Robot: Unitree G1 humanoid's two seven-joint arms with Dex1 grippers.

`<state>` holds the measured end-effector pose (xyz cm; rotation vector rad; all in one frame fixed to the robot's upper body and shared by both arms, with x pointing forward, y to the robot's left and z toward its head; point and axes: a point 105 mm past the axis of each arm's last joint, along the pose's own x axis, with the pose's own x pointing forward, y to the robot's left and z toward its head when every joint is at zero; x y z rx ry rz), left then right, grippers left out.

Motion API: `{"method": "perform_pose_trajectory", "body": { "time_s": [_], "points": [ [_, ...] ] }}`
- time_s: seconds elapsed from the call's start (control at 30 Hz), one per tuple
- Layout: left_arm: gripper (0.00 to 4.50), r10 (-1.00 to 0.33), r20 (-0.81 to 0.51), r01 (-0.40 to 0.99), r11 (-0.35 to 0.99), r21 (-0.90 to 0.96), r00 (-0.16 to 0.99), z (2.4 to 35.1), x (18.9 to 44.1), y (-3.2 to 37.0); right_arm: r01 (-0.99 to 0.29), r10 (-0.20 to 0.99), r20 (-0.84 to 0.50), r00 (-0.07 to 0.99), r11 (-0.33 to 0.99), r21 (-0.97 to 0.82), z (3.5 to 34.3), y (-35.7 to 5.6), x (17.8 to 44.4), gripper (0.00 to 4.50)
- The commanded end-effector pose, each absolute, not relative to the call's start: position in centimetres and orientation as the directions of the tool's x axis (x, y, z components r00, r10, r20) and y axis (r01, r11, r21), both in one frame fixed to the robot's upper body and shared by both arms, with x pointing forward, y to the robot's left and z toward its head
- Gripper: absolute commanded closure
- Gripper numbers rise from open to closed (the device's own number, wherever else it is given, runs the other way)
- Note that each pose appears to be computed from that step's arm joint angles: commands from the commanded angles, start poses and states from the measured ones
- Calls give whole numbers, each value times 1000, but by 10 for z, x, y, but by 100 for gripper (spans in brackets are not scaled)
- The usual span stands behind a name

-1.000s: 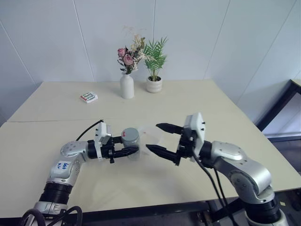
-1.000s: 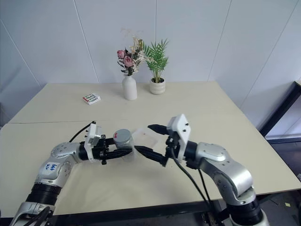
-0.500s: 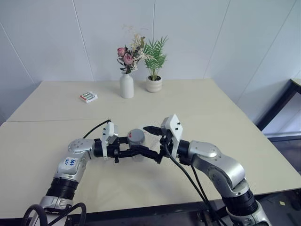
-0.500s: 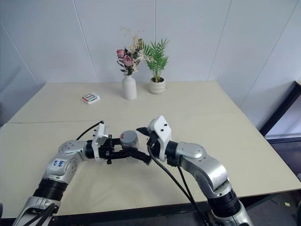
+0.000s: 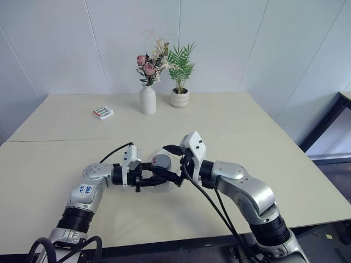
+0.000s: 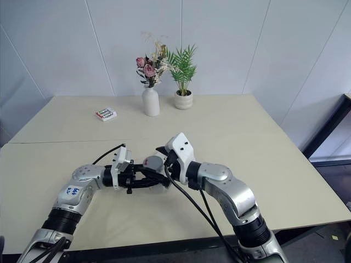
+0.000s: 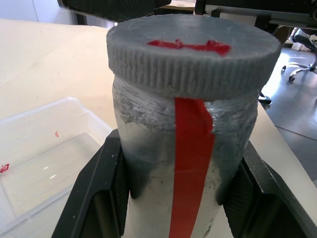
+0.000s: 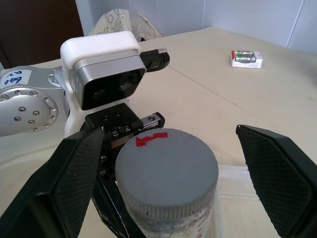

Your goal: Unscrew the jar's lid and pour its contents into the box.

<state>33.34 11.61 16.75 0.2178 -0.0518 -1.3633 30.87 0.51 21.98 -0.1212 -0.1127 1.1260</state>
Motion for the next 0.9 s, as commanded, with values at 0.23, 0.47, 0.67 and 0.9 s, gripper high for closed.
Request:
{"method": "perform_pose_trajectory", "body": {
  "time_s": [0.23, 0.47, 0.67, 0.9],
  "points": [
    [247, -976, -73, 953, 181, 241, 204, 182, 337, 112, -901, 913, 33, 406, 406, -155, 225, 10, 305, 0],
    [247, -976, -69, 953, 185, 242, 207, 182, 338, 111, -903, 915, 47, 401, 403, -147, 227, 12, 304, 57],
    [247, -975, -69, 952, 190, 241, 212, 181, 338, 112, -910, 920, 78, 383, 390, -138, 233, 14, 302, 182],
    [247, -975, -69, 953, 191, 237, 212, 179, 338, 113, -921, 926, 96, 365, 374, -108, 235, 15, 300, 182]
  ]
}}
